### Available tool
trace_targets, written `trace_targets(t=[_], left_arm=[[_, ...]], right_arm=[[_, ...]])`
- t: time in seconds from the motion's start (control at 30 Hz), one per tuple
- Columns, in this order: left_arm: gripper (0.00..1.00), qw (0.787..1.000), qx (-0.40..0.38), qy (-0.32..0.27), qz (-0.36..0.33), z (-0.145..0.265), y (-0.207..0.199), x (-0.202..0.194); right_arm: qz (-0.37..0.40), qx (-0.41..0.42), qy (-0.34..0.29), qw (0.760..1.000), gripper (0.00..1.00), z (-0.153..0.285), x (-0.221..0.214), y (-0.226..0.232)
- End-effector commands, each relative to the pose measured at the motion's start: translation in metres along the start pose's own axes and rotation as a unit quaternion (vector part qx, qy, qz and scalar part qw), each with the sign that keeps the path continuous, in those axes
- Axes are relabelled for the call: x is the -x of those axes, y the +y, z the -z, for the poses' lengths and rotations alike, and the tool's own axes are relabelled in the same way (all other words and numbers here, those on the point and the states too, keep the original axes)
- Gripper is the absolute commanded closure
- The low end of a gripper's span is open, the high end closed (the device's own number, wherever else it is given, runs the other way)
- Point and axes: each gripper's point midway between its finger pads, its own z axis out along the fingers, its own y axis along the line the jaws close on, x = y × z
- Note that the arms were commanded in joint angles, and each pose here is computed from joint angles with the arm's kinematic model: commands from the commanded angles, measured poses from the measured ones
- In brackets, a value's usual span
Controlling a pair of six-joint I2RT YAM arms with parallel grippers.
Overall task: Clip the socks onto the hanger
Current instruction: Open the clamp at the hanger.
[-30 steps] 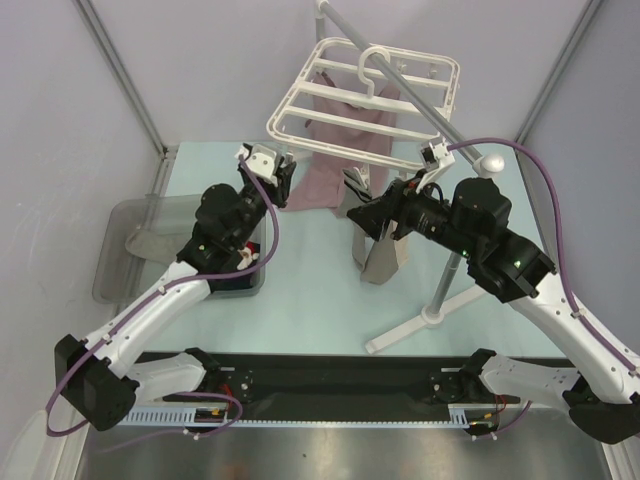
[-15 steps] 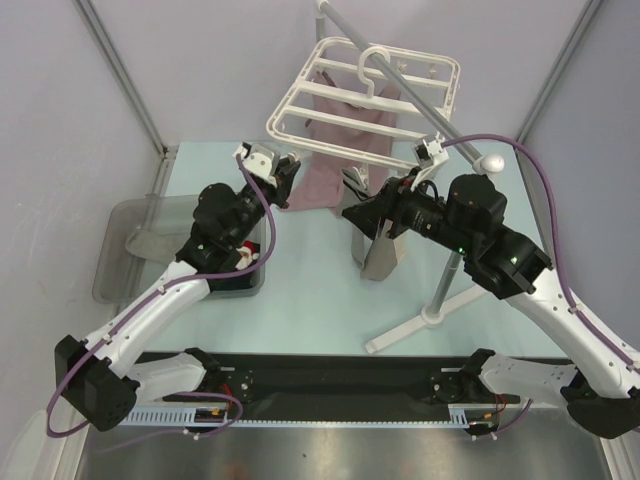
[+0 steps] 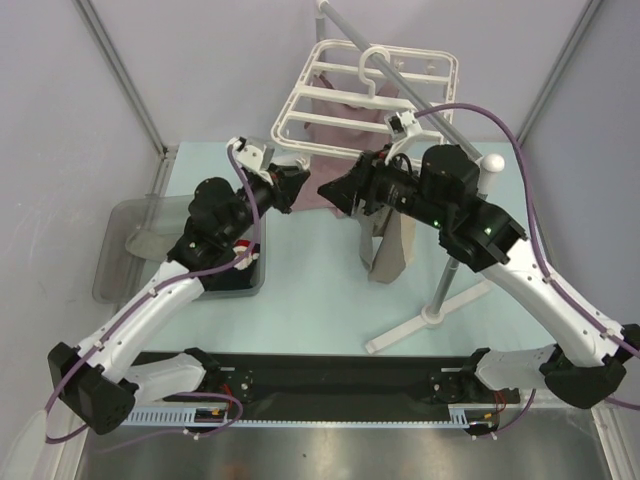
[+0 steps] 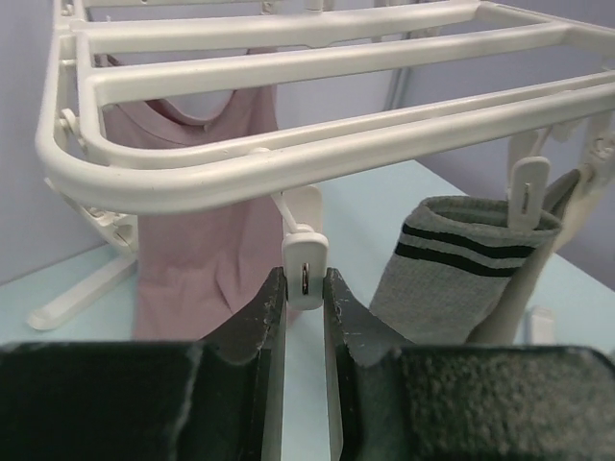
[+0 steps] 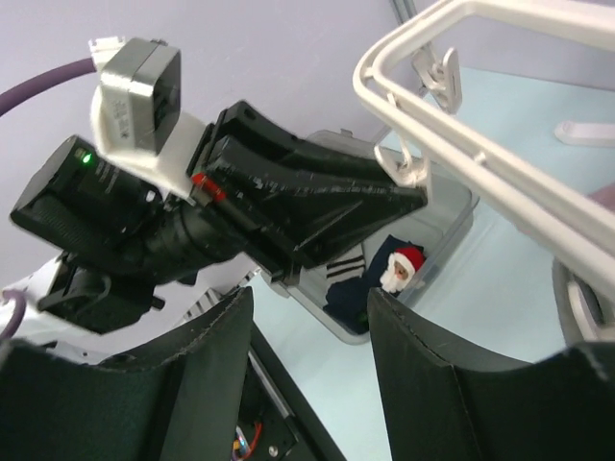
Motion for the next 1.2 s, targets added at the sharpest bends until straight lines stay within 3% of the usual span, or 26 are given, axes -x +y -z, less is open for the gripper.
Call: trace_targets(t=[0.0,0.53,0.93,1.17], left_arm=[[1.00,0.998,-0.032,-0.017,0.054,0.013,-0.017,0.032],[1.00,0.992,-0.073,0.023,0.101,0.026,-0.038,0.033],[1.00,0.991,-0.079,0.025,0.103,0.023,-0.041,0.039],[1.00,0.991,-0.080,0.029,0.108,0.022,-0.041,0.037]], right_arm=[[-0.004,0.023,-0.022,0.999,0.43,-0.011,0.022,0.016],[0.004,-0.036,-0.029,0.999,0.41,-0.048,0.025,-0.005],[0.026,-0.087,-0.018,0.996,0.50,-0.062,0.007,-0.022],[0.026,-0.106,-0.042,0.993,0.52,-0.065,0.012,-0.026]])
